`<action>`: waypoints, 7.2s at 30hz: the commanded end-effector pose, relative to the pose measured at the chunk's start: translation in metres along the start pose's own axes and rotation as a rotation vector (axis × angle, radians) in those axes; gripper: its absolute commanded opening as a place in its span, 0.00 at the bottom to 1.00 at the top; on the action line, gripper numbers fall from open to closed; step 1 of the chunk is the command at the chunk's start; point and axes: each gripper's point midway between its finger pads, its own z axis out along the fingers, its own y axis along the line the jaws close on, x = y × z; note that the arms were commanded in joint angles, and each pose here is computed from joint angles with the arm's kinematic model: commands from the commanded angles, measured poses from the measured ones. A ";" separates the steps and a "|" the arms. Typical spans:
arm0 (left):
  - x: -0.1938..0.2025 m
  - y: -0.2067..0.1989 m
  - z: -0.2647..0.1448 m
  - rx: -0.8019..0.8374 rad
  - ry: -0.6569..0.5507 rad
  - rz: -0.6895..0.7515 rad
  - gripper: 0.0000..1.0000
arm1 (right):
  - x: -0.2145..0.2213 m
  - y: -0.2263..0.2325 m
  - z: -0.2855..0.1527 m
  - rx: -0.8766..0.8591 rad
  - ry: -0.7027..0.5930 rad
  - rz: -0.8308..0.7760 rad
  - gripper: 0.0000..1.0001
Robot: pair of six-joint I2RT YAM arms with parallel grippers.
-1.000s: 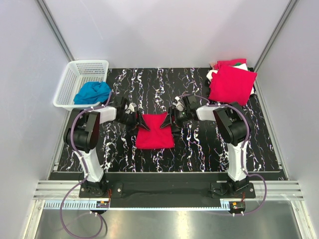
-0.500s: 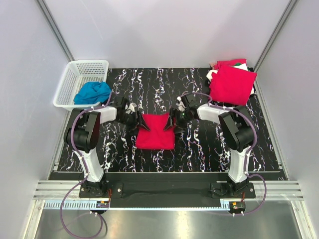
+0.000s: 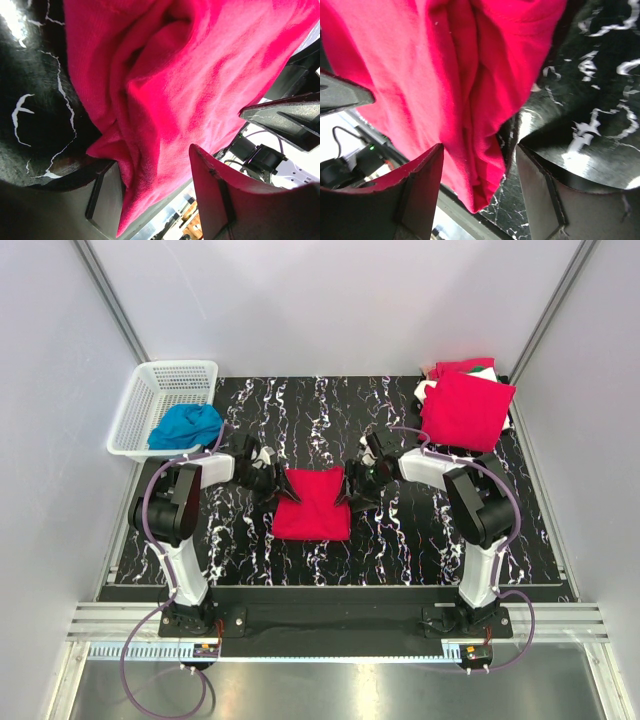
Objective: Fold and stack the t-shirts
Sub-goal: Neatly place the folded tshirt to the corner
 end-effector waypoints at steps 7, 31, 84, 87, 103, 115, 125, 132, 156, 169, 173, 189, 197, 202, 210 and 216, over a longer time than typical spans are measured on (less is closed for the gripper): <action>0.002 0.041 0.015 -0.161 0.000 0.006 0.57 | 0.033 -0.042 0.045 0.038 0.098 0.078 0.67; -0.002 0.043 0.025 -0.147 0.022 0.000 0.23 | 0.024 -0.045 0.076 -0.019 0.063 0.103 0.00; -0.072 -0.121 0.076 0.009 0.002 0.180 0.00 | -0.124 -0.065 -0.029 0.140 -0.205 0.000 0.00; -0.075 -0.129 0.081 0.019 0.001 0.187 0.00 | -0.132 -0.063 -0.034 0.130 -0.215 0.004 0.00; -0.095 -0.176 0.088 0.085 -0.027 0.209 0.07 | -0.177 -0.053 -0.064 0.177 -0.259 -0.072 0.00; -0.106 -0.195 0.093 0.118 -0.033 0.219 0.07 | -0.203 -0.056 -0.093 0.196 -0.321 -0.080 0.00; -0.113 -0.217 0.085 0.149 -0.064 0.242 0.08 | -0.207 -0.055 -0.110 0.203 -0.359 -0.073 0.00; -0.110 -0.217 0.084 0.140 -0.065 0.253 0.15 | -0.218 -0.053 -0.126 0.214 -0.407 -0.069 0.00; -0.112 -0.211 0.084 0.131 -0.064 0.236 0.56 | -0.212 -0.056 -0.112 0.163 -0.336 0.007 0.00; -0.131 -0.160 0.020 0.039 -0.157 0.193 0.58 | -0.204 -0.048 -0.114 0.139 -0.270 0.040 0.00; -0.142 -0.129 -0.010 -0.022 -0.219 0.177 0.58 | -0.205 -0.042 -0.120 0.137 -0.247 0.052 0.00; -0.124 -0.119 0.000 -0.024 -0.146 0.190 0.56 | -0.225 -0.039 -0.118 0.116 -0.247 -0.032 0.00; -0.114 -0.105 0.004 -0.051 -0.113 0.186 0.56 | -0.246 -0.046 -0.133 0.069 -0.294 -0.045 0.00; -0.110 -0.102 0.010 -0.057 -0.095 0.187 0.56 | -0.253 -0.041 -0.152 0.053 -0.337 -0.068 0.00; -0.103 -0.104 0.020 -0.057 -0.070 0.198 0.56 | -0.268 -0.043 -0.204 0.016 -0.445 -0.066 0.00; -0.096 -0.098 0.024 -0.073 -0.050 0.200 0.55 | -0.277 -0.056 -0.234 -0.016 -0.501 -0.041 0.00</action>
